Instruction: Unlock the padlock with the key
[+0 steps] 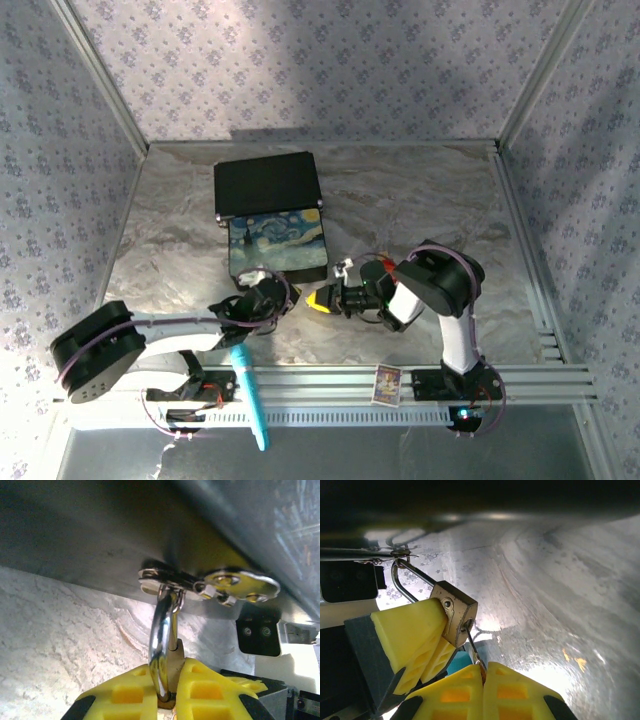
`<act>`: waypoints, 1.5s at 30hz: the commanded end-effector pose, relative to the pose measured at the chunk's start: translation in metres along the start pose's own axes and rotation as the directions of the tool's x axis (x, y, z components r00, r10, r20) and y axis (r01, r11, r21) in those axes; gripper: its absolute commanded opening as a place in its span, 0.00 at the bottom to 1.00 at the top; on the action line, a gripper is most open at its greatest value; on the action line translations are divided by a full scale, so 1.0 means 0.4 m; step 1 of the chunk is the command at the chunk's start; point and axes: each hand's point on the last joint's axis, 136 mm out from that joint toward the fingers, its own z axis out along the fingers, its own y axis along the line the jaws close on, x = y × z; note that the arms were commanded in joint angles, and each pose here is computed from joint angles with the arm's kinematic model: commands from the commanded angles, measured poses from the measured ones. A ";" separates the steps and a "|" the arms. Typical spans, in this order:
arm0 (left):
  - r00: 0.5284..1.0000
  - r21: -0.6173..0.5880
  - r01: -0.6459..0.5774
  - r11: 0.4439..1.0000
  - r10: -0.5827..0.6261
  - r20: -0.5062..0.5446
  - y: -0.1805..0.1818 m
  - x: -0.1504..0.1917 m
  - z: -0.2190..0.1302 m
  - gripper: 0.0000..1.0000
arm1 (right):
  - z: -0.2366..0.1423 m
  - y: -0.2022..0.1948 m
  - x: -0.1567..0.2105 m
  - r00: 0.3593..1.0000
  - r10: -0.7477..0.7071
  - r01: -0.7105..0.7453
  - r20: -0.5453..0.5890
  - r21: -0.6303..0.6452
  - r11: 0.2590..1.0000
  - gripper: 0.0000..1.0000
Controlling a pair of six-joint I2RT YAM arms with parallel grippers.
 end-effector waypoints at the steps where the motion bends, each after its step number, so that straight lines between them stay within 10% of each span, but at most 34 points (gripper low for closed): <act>1: 0.997 0.171 0.058 0.984 -0.049 -0.058 -0.101 0.021 -0.018 0.00 | 0.016 0.012 -0.011 1.000 0.008 -0.008 -0.008 -0.022 1.000 0.00; 45: 0.984 0.335 0.061 0.940 0.000 -0.180 -0.203 0.071 -0.026 0.00 | -0.052 0.023 -0.060 0.993 0.001 -0.013 -0.117 -0.099 0.995 0.00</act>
